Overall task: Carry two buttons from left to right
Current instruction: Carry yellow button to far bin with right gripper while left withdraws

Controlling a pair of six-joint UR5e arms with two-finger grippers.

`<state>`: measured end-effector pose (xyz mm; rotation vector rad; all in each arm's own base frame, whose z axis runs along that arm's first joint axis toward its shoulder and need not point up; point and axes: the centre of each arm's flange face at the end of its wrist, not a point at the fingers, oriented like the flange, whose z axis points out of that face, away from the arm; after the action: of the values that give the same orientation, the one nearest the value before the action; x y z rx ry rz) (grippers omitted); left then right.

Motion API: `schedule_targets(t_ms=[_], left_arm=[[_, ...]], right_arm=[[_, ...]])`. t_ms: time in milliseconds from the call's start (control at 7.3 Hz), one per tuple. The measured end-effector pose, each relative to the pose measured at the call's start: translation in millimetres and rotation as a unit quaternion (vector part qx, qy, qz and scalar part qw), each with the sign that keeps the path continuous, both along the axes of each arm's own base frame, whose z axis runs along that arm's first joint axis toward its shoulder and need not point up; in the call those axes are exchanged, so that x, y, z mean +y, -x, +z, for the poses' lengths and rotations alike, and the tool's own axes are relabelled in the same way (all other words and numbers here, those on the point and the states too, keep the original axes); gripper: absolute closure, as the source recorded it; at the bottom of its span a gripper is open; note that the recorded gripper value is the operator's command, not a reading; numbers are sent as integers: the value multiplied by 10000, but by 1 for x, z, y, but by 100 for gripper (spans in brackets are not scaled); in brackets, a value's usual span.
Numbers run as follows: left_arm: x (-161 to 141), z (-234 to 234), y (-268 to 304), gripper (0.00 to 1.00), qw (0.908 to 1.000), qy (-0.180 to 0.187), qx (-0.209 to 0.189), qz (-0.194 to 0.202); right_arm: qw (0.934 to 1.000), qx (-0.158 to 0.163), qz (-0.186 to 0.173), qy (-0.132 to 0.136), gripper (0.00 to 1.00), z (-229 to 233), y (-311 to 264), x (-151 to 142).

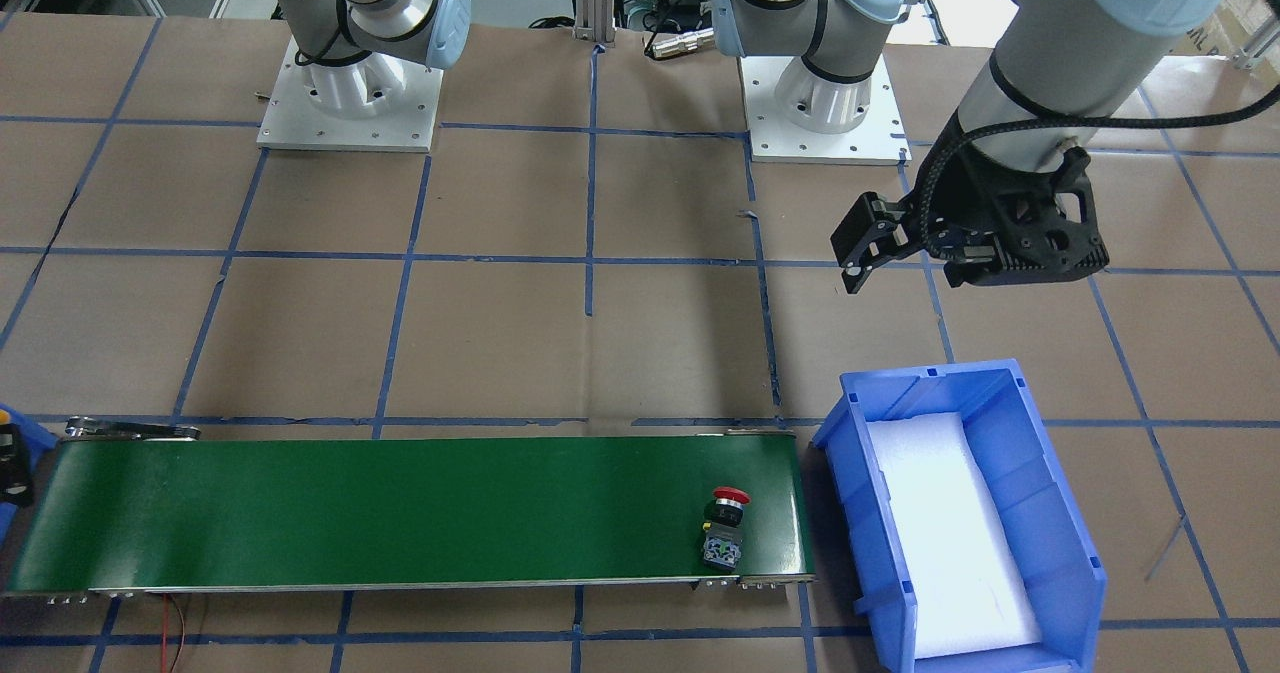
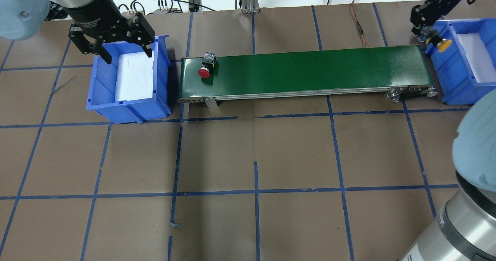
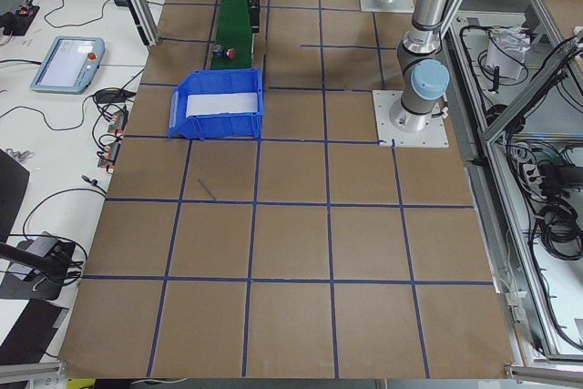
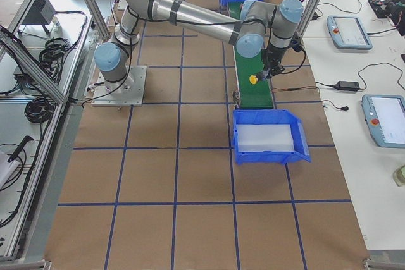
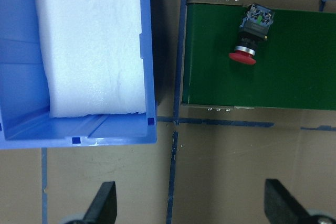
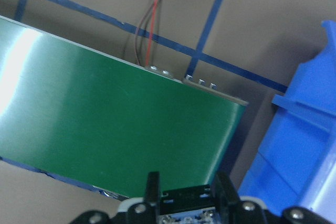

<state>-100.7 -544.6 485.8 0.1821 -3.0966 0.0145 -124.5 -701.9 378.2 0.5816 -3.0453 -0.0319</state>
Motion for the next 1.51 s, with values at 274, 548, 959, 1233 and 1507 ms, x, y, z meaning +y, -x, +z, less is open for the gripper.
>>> schedule_targets(t_ms=[274, 548, 959, 1233, 1507], left_arm=[[13, 5, -4, 0, 10000, 35, 23, 51], [16, 9, -4, 0, 9999, 76, 40, 56], [14, 11, -3, 0, 9999, 95, 60, 63], [13, 12, -5, 0, 9999, 105, 57, 71], [13, 12, -6, 0, 9999, 104, 53, 83]], right_arm=[[9998, -22, -148, -130, 91, 6, 77, 25], [9989, -103, -412, -178, 91, -2, 151, 49], [9985, -37, -554, -16, 91, -30, 187, 46], [9983, 64, -564, 160, 91, -48, 196, 35], [9981, 97, -561, 226, 91, -59, 197, 29]])
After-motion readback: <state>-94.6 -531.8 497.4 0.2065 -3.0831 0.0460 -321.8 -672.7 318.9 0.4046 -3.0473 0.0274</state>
